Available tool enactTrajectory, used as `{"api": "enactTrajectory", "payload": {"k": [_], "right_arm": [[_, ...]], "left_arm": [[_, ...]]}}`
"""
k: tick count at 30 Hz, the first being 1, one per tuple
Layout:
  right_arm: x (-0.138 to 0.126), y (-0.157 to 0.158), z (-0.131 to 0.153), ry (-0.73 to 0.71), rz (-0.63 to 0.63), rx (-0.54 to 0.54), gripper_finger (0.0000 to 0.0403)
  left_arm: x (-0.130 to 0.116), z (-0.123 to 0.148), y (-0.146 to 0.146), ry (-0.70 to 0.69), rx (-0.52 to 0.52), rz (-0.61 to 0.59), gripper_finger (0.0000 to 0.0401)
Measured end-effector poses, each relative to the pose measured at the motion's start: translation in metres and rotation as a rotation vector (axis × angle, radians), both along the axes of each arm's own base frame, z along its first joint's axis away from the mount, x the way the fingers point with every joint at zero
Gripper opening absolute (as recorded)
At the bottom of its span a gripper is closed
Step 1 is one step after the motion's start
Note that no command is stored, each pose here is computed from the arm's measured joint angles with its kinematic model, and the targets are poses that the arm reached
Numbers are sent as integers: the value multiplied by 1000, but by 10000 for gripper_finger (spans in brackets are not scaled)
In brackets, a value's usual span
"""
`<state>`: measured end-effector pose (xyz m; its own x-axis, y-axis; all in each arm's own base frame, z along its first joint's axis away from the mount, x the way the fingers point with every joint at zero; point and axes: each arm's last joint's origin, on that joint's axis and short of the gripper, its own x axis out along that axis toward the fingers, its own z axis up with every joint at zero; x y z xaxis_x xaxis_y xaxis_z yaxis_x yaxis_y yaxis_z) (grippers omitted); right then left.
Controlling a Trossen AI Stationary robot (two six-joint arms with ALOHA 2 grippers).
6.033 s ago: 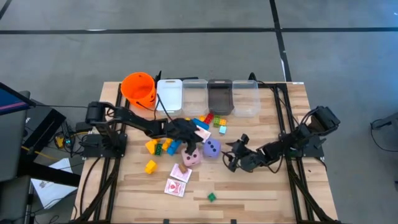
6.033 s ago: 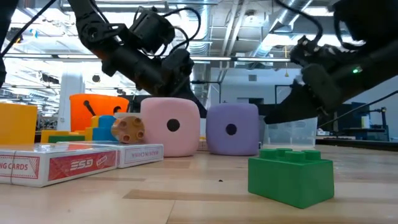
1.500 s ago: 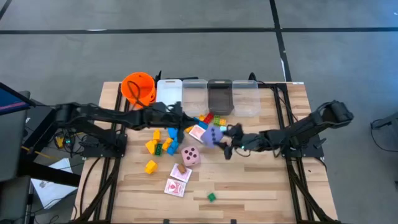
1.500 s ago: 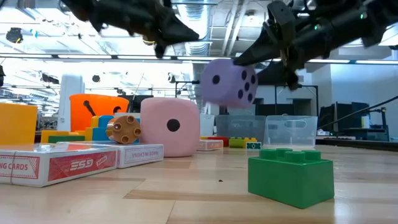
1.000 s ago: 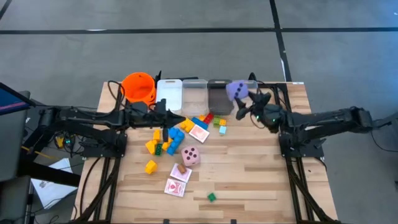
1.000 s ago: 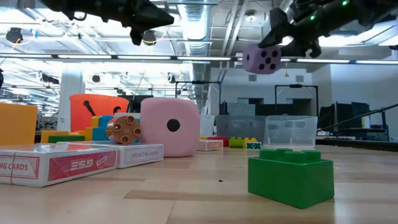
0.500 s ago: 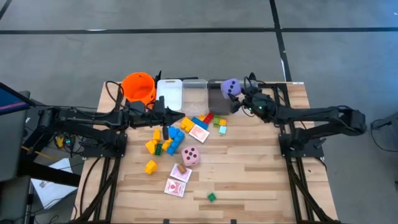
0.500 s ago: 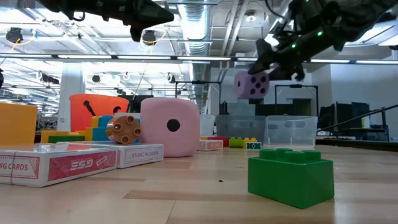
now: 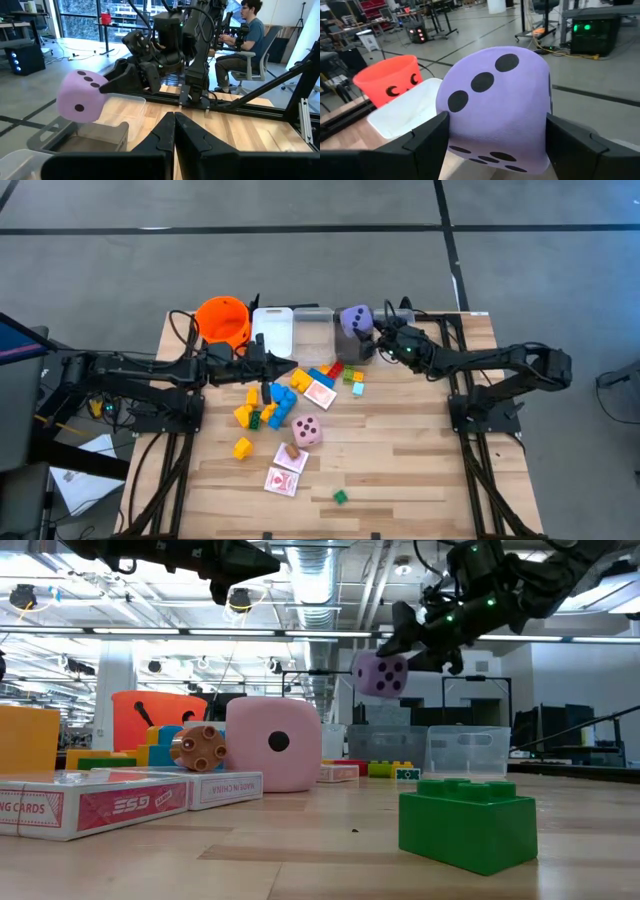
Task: Pick & Place Toys
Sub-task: Put the purple dice into the black bin, then put the pink dice into the black bin
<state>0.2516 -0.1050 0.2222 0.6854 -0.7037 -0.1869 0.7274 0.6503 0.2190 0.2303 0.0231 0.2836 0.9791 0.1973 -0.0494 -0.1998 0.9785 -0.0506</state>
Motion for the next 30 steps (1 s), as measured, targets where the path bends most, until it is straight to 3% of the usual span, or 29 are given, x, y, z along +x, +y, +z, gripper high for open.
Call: {"api": "enactTrajectory", "payload": {"k": [11,24,30], "right_arm": [[1,-14,15,32,-40,-36,286],[-1,-19,14,71,-51,-58,370],[-1,-19,14,61,-53,-49,382]], "left_arm": [[0,0,0,1,0,-1,0],[0,0,0,1,0,-4,0],[0,0,0,1,-1,-4,0]]}}
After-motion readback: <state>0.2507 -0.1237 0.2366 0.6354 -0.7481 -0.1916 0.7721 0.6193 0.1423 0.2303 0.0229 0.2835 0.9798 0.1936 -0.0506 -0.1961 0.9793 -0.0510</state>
